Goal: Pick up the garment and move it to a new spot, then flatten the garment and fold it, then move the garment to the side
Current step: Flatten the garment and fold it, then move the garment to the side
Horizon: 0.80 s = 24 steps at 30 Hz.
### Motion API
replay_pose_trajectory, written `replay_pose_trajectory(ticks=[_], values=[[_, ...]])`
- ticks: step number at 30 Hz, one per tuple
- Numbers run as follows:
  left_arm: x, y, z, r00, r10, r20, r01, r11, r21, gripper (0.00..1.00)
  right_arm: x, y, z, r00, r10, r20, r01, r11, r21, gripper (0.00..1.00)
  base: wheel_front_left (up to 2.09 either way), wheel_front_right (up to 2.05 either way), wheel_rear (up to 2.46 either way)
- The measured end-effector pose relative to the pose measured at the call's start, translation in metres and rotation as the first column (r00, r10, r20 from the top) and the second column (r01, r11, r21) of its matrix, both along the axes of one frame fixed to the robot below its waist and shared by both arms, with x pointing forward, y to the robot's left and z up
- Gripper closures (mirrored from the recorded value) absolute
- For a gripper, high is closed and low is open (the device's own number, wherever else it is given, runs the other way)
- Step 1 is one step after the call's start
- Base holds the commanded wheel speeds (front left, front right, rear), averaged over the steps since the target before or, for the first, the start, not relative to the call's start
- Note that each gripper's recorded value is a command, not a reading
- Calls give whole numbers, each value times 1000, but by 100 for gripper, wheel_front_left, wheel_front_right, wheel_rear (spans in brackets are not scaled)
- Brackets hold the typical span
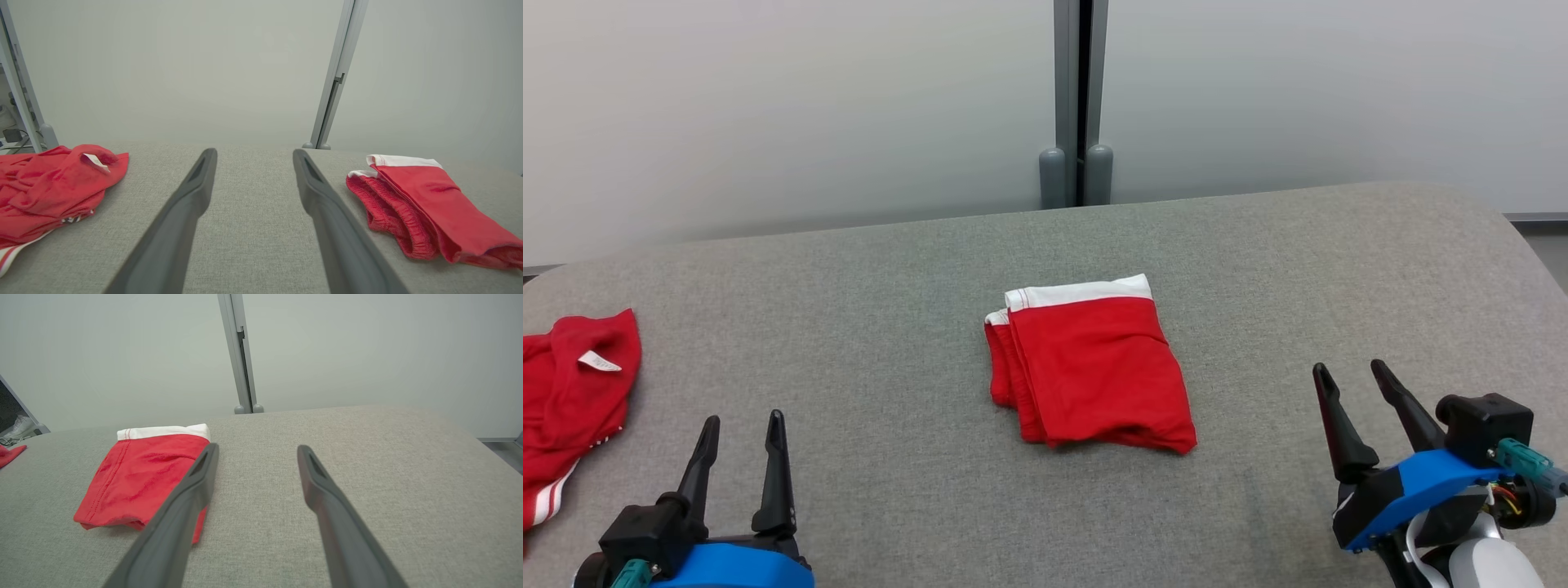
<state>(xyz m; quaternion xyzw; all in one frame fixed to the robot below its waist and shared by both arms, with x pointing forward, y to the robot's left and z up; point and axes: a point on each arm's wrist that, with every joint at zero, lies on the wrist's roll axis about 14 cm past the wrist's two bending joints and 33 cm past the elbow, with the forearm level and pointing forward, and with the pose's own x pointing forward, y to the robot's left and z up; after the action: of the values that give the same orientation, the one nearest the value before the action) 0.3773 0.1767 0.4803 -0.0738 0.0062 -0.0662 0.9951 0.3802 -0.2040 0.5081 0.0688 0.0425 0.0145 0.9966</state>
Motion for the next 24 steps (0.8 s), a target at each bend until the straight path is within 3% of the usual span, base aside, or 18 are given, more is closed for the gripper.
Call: replay_pose_trajectory(ticks=[18,24], values=[[0,-1,-8,1000,-13,-25,13,1000,21,0,4,12,-25,996,24,-87,-21,999,30,0,0,0,0],[12,-2,-5,1000,-18,-11,18,1000,20,0,36,27,-12,991,78,-112,-76,997,28,0,0,0,0]])
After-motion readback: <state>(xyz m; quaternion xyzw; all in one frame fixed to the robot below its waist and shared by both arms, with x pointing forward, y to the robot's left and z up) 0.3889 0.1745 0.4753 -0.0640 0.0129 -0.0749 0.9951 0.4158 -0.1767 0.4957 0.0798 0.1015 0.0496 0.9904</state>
